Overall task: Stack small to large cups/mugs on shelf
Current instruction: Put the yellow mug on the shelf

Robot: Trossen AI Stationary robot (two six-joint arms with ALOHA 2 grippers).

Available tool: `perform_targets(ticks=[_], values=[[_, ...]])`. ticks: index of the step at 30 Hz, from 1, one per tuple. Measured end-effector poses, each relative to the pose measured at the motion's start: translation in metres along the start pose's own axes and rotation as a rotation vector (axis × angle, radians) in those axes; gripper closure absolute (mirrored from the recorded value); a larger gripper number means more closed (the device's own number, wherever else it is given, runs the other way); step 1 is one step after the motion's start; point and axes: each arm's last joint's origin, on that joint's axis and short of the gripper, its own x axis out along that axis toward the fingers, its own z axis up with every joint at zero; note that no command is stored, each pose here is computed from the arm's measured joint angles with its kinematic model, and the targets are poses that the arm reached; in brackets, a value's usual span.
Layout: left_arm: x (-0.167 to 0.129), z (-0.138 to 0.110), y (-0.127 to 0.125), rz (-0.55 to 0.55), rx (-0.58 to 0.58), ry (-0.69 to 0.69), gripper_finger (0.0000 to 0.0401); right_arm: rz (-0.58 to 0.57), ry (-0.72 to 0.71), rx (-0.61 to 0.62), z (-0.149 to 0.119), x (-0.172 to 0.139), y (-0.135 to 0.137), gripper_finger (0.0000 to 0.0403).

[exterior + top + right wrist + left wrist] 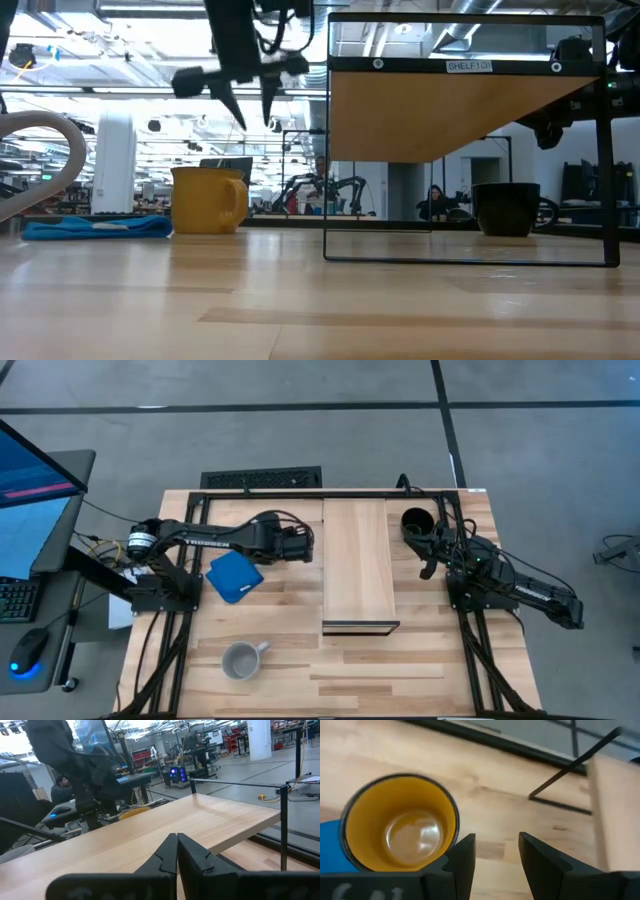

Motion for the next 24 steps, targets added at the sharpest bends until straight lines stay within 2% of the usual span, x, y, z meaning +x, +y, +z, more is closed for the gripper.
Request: perform_targets(ticks=[4,9,19,24], values=[[0.015,-0.010,0.007,0.007,-0.013,0.054,0.0260,0.000,0.000,0.000,0.000,0.000,0.000,0.0369],[0.023,-0.020,0.012,0.005,-0.066,0.058,0.0260,0.000,0.000,0.000,0.000,0.000,0.000,0.0369],[0.014,-0.033,0.009,-0.057,-0.076,0.099,0.0260,0.000,-0.001,0.000,0.000,0.000,0.000,0.0369],[0.012,-0.033,0.017,0.007,-0.082,0.072,0.0260,0.000,-0.001,0.000,0.000,0.000,0.000,0.0369]])
